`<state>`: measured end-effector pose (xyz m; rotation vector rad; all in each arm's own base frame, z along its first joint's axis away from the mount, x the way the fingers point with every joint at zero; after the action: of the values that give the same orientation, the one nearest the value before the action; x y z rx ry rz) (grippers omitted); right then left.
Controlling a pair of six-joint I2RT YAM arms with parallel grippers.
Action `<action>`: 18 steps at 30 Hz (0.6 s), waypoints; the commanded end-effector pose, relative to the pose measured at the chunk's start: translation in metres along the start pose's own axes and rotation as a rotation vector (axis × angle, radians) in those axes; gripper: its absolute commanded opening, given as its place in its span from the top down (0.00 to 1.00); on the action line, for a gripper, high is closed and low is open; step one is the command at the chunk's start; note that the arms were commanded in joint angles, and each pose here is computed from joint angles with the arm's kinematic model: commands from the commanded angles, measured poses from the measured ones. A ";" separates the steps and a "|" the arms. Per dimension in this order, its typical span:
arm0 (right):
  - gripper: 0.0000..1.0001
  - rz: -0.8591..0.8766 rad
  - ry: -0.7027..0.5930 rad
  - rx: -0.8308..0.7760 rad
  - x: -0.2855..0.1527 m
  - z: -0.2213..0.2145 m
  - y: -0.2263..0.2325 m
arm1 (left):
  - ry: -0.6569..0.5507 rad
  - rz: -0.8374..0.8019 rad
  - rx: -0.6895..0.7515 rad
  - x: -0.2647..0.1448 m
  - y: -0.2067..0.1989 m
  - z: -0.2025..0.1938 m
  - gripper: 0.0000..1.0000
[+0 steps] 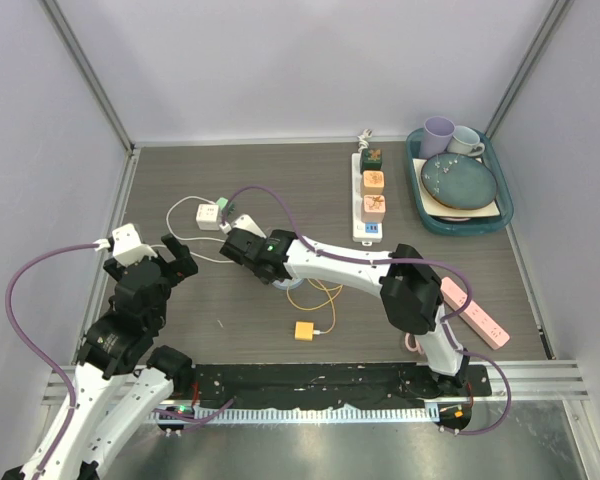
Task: Insert the plug
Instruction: Insert the plug into the socket.
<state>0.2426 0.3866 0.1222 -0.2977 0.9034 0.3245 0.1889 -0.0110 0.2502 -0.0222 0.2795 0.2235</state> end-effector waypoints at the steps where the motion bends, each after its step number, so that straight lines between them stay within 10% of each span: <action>1: 0.99 -0.008 0.098 -0.051 0.012 -0.023 -0.001 | -0.033 -0.005 -0.035 0.001 -0.001 0.007 0.00; 18: 0.99 0.033 0.286 -0.035 0.049 -0.077 -0.013 | -0.029 -0.005 -0.037 0.002 -0.001 0.006 0.00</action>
<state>0.2491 0.3868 0.1069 -0.2446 0.9370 0.3654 0.1891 -0.0106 0.2491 -0.0246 0.2806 0.2244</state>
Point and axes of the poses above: each gripper's point midway between its finger pads, its own x axis out along the fingers, its own y axis along the line the jaws close on, z = x × y, the point moved 3 cm from there along -x, back along the fingers, and after that the axes turned 15 degrees about x, right-handed, at the moved point
